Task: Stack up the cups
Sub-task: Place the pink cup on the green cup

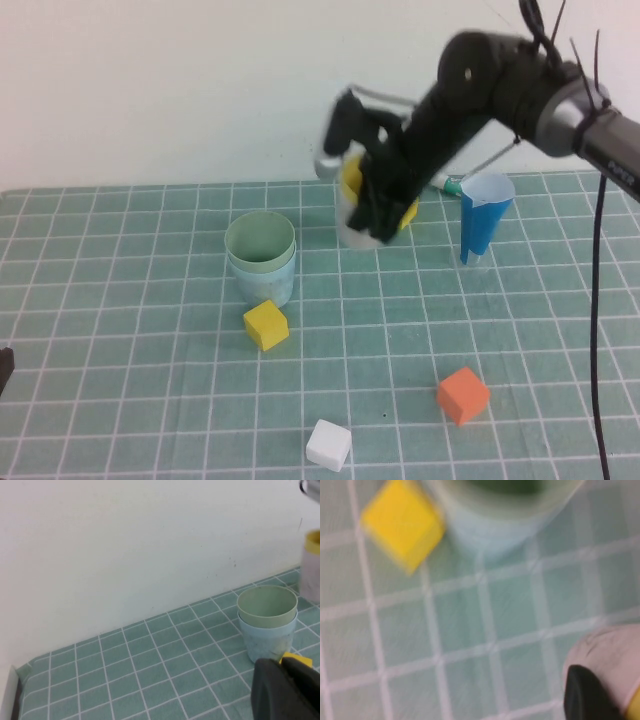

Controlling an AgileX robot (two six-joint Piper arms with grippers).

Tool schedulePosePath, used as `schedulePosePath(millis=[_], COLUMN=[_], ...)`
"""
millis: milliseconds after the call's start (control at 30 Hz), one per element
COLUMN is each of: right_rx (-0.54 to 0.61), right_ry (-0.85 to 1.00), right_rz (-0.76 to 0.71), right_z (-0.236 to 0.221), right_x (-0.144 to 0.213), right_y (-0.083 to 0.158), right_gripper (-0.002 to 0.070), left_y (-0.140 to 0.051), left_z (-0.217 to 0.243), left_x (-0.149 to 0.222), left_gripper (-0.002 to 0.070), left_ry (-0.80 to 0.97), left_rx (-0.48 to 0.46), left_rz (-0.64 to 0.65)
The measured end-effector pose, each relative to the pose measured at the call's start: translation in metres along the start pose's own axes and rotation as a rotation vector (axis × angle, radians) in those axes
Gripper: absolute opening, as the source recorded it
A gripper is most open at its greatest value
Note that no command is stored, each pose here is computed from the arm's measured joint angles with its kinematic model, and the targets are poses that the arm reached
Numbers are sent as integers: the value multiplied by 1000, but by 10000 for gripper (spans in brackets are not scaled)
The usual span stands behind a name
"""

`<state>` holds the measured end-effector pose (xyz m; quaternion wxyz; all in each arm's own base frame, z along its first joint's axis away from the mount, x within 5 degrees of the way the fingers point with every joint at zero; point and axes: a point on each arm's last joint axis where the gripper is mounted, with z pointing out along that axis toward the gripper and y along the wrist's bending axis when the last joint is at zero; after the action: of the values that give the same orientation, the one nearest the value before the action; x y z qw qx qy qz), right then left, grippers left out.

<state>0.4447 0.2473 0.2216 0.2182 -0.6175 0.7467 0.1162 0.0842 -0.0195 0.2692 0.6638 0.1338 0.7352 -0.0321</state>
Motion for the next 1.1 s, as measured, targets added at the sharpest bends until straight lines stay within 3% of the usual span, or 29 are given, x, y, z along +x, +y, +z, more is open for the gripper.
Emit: schedulePosePath(millis=[167, 367, 500, 1000, 1100], right_rx=[100, 75, 28, -29, -29], right_ry=[-156, -222, -198, -119, -119], right_rz=[-91, -191, -208, -196, -185], right_z=[-39, -43, -33, -3, -2], right_x=[-58, -98, -101, -89, -88], right_y=[11, 47, 57, 55, 55], right_gripper=[83, 82, 82, 81, 132], left_y=[0, 0, 0, 0, 0], left_z=[0, 0, 0, 0, 0], left_x=[0, 0, 0, 0, 0], left_gripper=[-1, -1, -1, -1, -1], left_ry=[-2, -2, -2, -2, -2], left_rx=[0, 0, 0, 0, 0], left_rz=[0, 0, 2, 2, 2])
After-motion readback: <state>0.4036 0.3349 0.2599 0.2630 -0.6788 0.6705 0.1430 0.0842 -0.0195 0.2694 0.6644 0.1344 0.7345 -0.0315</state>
